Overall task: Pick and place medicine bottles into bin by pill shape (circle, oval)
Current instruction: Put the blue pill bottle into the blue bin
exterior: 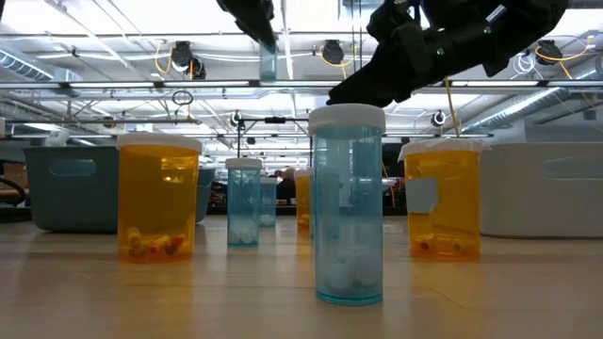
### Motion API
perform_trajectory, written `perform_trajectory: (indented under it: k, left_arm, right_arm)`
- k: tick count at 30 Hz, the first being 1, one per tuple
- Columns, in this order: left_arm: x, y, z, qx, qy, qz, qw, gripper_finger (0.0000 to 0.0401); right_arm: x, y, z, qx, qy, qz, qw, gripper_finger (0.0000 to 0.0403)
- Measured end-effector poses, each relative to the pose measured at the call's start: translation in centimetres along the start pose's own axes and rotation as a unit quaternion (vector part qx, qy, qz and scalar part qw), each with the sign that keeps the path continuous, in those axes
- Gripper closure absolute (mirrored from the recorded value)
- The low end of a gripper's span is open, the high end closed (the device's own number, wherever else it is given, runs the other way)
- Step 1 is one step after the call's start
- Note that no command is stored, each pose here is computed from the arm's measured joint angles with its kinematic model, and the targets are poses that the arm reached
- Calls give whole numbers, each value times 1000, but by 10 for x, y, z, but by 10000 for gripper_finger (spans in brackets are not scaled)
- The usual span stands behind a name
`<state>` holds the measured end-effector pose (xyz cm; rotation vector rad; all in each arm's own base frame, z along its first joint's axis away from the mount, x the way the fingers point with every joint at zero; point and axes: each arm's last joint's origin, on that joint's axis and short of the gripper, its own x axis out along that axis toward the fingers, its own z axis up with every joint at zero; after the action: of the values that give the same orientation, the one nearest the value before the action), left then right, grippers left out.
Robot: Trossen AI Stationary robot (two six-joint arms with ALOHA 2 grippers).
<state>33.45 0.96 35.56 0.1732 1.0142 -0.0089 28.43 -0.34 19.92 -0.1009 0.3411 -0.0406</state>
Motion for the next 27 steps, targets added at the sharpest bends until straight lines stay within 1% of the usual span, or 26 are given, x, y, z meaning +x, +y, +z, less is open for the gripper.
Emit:
perform_trajectory:
  k: [3, 6, 10, 13, 17, 20, 23, 27]
  left_arm:
    - [-2, -2, -7, -10, 5, 5, 1000, 274]
    - [-3, -4, -21, -25, 14, 18, 999, 274]
    - [5, -8, -49, -59, 44, 43, 996, 274]
    - [11, -10, -70, -85, 35, 56, 994, 274]
    - [23, -15, -102, -112, 35, 60, 991, 274]
    - [28, -17, -124, -136, 46, 63, 988, 274]
    - [33, -17, -141, -156, 49, 68, 984, 274]
    - [40, -15, -157, -175, 51, 80, 980, 274]
  right_arm:
    - [0, 0, 0, 0, 2, 0, 1000, 114]
    - [0, 0, -1, 0, 4, 0, 1000, 114]
    - [0, 0, -1, -1, 7, 1, 1000, 114]
    - [0, 0, -1, -4, 7, 1, 1000, 114]
    - [0, 0, -1, -4, 5, 0, 1000, 115]
    - [0, 0, -1, -4, 4, 0, 1000, 115]
    - [0, 0, -1, -10, 4, 0, 1000, 115]
    - [0, 0, -1, -12, 4, 0, 1000, 115]
